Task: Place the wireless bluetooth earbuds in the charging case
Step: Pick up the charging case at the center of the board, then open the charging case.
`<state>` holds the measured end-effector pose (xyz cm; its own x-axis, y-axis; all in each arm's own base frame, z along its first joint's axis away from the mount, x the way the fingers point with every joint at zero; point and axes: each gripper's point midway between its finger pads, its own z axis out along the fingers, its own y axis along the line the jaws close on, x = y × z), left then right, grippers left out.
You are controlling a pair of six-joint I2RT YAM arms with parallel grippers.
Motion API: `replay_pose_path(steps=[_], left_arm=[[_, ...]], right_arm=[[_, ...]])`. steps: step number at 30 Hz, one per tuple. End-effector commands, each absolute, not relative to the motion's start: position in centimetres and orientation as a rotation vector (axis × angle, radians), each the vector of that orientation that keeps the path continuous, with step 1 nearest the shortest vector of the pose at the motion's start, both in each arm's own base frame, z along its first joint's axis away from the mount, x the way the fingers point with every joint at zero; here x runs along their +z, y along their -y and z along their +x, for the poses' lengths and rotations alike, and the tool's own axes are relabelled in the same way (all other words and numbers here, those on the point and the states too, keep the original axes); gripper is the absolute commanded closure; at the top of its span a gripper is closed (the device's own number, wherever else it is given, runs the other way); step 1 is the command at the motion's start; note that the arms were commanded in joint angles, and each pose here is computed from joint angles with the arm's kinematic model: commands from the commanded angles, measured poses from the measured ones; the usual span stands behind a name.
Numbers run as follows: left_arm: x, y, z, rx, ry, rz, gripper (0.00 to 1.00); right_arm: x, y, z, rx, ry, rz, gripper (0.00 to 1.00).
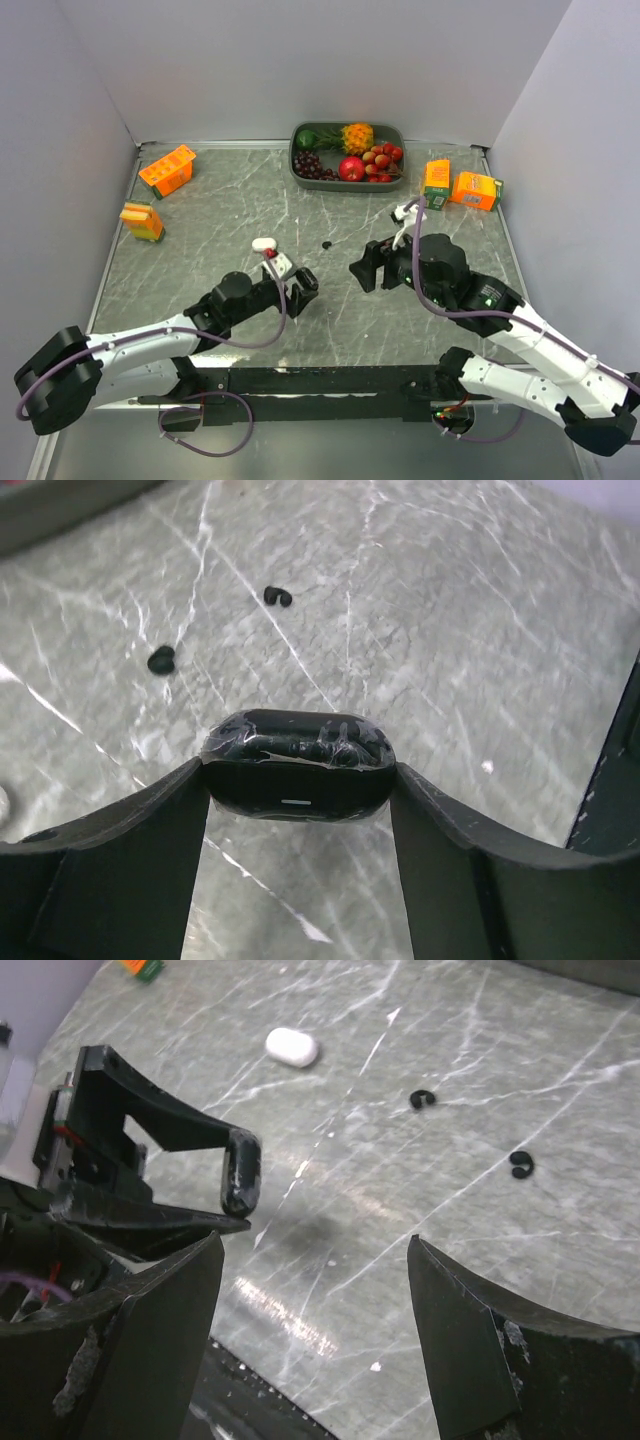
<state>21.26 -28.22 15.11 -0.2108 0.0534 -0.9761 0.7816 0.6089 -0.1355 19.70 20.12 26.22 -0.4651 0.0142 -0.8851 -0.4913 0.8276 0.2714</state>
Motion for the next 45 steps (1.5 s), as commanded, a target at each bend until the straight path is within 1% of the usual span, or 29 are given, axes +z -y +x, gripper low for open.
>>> replay_pose_path(steps=[1,4,10,15,24,45], left_arm=[[19.7,28.6,20.9,-0.728,-1.32,0.794,0.99],[20.3,28.5,20.3,-0.704,-1.236,0.816,0.99],[20.3,29.4,18.8,-0.69,-1.19,0.879,0.99],[20.7,30.4,17.6,-0.68,-1.176,0.927,0.99],[21.9,31.3,16.9,-0.72,-1.158,0.923,0.99],[22.7,31.4,15.5,-0.751,-1.143,0.927,0.99]], right_arm=[[28.7,-21.8,18.9,0.713,-1.982,-0.441,0.18],[27.7,-22.7,18.0,0.744,-2.08,-0.502,0.18],[26.8,-25.0,16.2,0.883,-2.128,-0.654,0.19],[26.1,-26.0,16.3,0.897,-2.144,-0.719,0.2],[26.2,-27.8,16.7,0.958,-2.136,-0.741,0.21],[23.2,-28.7,18.3,0.894,-2.232,-0.704,0.25]])
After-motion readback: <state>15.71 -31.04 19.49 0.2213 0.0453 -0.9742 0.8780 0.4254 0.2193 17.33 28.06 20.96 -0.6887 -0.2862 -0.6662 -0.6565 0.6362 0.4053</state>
